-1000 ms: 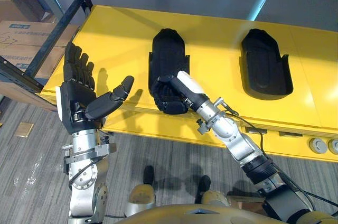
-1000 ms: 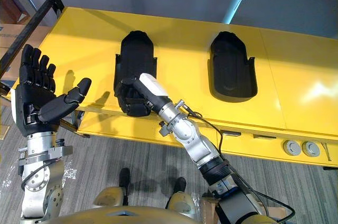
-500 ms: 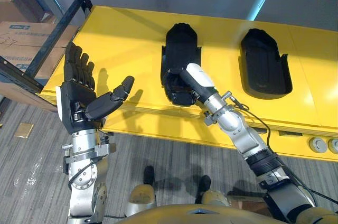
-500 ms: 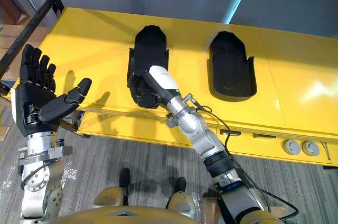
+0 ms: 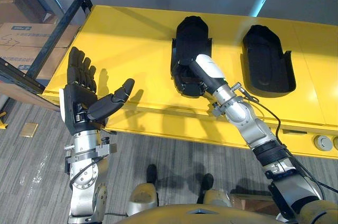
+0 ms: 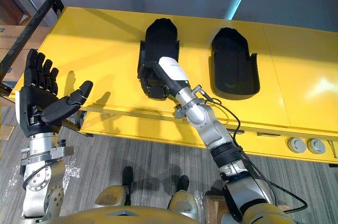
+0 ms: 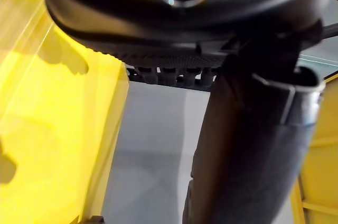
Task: Walk over and take three plastic housings, then place them on the shelf
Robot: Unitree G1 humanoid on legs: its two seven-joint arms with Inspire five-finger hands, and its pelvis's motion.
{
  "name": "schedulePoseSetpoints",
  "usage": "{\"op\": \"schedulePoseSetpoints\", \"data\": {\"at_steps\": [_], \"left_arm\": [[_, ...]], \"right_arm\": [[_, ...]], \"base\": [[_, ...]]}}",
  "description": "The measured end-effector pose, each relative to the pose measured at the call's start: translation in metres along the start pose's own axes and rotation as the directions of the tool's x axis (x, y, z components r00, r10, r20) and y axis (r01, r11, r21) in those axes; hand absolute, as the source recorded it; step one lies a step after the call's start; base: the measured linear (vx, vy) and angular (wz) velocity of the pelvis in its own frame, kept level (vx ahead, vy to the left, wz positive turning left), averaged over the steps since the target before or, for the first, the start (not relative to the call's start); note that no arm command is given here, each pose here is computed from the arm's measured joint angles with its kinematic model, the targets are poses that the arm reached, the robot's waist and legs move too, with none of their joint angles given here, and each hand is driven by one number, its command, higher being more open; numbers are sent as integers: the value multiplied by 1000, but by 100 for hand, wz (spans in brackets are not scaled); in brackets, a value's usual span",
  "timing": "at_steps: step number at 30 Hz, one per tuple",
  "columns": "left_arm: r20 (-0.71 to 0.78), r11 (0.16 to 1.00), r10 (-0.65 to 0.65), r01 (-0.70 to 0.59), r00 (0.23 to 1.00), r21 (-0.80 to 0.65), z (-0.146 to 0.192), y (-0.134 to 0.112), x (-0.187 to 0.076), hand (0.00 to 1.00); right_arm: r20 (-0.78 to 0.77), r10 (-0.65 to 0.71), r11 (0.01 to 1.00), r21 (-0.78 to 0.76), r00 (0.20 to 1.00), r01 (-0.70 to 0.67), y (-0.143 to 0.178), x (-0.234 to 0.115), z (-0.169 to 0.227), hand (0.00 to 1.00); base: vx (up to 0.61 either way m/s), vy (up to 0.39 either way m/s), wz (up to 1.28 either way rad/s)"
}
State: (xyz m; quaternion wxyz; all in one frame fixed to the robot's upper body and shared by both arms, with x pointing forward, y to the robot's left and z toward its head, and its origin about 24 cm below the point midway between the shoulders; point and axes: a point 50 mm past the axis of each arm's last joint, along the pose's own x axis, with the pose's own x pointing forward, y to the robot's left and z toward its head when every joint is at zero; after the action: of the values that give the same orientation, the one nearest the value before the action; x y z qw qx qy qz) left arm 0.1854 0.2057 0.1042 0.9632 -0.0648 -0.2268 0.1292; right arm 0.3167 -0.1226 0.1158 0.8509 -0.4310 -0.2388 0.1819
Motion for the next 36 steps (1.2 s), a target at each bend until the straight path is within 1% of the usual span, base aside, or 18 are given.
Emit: {"op": "schedulePoseSetpoints", "data": {"at_steps": [8, 14, 19, 27, 36], "left_arm": [[0, 1000, 0, 0, 1000, 0, 0, 0, 0, 100], [-5, 1000, -11, 11, 1000, -8, -1, -3, -1, 100], [-5, 1000, -24, 24, 1000, -7, -1, -3, -1, 100], [-6, 1000, -28, 28, 1000, -3, -1, -3, -1, 100], [-8, 999, -51, 51, 999, 18, 0, -2, 0, 100]], "right_arm": [[18, -1, 1000, -6, 1000, 1, -3, 2, 2, 0], [23, 26, 1000, -5, 999, -26, -1, 2, 3, 0], [28, 72, 997, 6, 997, -72, 6, -5, 6, 0], [44, 104, 994, 18, 994, -105, 13, -9, 10, 0], [26, 107, 993, 44, 994, -108, 19, -17, 8, 0]], "base": [[0, 0, 0], [0, 0, 0], [-11, -3, -2], [-24, -13, -5], [0, 0, 0]]}}
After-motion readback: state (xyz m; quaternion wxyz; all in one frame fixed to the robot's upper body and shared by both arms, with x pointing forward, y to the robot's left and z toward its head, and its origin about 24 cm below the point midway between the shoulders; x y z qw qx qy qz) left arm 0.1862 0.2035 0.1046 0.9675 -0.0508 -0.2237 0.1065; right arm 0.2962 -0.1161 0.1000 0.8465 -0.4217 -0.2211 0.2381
